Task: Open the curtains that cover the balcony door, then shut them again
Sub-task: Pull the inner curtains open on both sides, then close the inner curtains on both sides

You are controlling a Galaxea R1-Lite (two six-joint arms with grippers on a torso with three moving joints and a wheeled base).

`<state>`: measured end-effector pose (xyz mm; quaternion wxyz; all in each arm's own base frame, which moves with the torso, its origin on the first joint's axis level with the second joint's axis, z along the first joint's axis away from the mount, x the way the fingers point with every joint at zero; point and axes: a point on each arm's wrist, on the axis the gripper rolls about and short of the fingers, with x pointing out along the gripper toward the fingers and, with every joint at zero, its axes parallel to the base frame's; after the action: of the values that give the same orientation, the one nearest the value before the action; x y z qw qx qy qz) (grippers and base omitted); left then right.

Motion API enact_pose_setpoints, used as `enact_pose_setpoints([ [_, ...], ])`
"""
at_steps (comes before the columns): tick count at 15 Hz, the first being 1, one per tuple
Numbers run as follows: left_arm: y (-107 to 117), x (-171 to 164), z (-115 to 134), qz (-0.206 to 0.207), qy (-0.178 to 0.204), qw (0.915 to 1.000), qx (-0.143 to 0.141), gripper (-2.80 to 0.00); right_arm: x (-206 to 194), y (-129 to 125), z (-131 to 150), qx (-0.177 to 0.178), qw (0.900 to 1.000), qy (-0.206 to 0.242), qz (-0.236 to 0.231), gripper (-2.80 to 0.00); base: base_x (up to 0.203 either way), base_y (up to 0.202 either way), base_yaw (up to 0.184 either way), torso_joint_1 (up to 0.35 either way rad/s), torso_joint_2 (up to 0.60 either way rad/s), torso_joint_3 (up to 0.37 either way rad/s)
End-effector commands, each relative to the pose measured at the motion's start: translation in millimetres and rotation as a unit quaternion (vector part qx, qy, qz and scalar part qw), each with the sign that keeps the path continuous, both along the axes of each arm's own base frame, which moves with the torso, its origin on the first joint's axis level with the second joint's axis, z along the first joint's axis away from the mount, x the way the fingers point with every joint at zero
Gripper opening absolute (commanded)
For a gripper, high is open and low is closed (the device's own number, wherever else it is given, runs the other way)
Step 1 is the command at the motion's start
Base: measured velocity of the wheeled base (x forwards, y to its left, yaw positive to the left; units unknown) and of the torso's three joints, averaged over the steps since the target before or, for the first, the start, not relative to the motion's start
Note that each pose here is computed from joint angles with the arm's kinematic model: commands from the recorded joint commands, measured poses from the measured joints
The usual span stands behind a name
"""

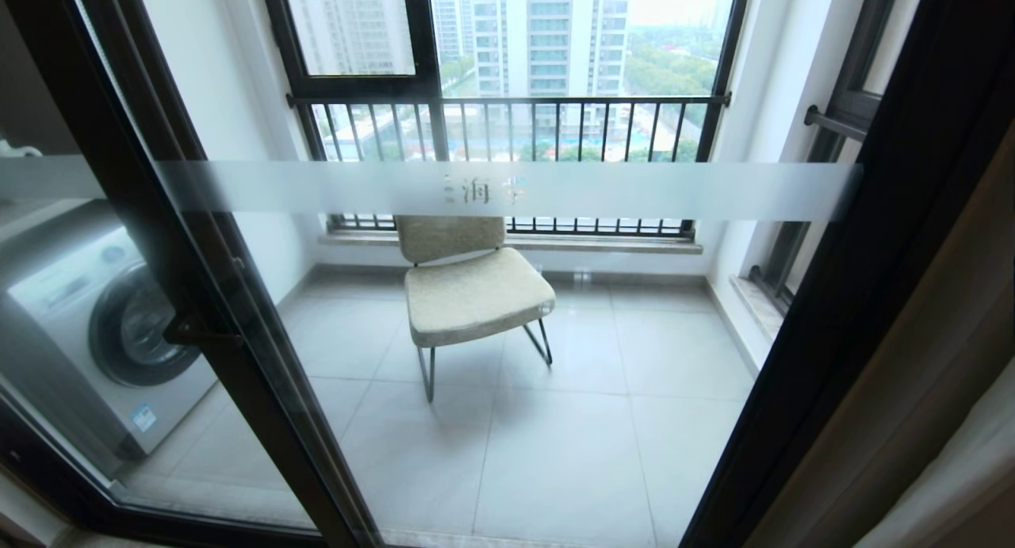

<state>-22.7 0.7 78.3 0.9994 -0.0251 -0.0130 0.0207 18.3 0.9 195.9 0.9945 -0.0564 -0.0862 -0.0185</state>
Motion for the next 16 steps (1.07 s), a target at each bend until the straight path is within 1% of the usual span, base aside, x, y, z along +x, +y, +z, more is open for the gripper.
enact_pose_setpoints([
  [1, 0, 0, 0, 0.0, -0.001, 1.0, 0.0, -2.8, 0, 1, -3, 0.001, 1.0, 0.009, 0.025, -2.8, 0.0, 0.0, 0.0, 0.0, 0.0, 0.0],
  [4, 0, 0, 0, 0.0, -0.001, 1.0, 0.0, -2.8, -5, 1, -13, 0.008, 0.999, 0.025, 0.037, -2.8, 0.0, 0.0, 0.0, 0.0, 0.0, 0.0],
  [7, 0, 0, 0, 0.0, 0.0, 1.0, 0.0, -2.8, -21, -1, -32, 0.014, 0.999, 0.017, 0.048, -2.8, 0.0, 0.0, 0.0, 0.0, 0.0, 0.0],
  [12, 0, 0, 0, 0.001, -0.001, 1.0, 0.0, -2.8, -17, -1, -70, 0.019, 0.996, 0.065, 0.061, -2.8, 0.0, 0.0, 0.0, 0.0, 0.0, 0.0],
  [13, 0, 0, 0, 0.001, -0.001, 1.0, 0.0, -2.8, -16, -1, -79, 0.018, 0.995, 0.069, 0.067, -2.8, 0.0, 0.0, 0.0, 0.0, 0.0, 0.0],
  [14, 0, 0, 0, 0.0, -0.001, 1.0, 0.0, -2.8, -15, 0, -85, 0.017, 0.994, 0.07, 0.085, -2.8, 0.0, 0.0, 0.0, 0.0, 0.0, 0.0],
  [15, 0, 0, 0, 0.0, -0.001, 1.0, 0.0, -2.8, -15, 1, -86, 0.023, 0.992, 0.077, 0.095, -2.8, 0.0, 0.0, 0.0, 0.0, 0.0, 0.0],
  [16, 0, 0, 0, 0.0, -0.001, 1.0, 0.0, -2.8, -15, 1, -89, 0.026, 0.99, 0.092, 0.1, -2.8, 0.0, 0.0, 0.0, 0.0, 0.0, 0.0],
])
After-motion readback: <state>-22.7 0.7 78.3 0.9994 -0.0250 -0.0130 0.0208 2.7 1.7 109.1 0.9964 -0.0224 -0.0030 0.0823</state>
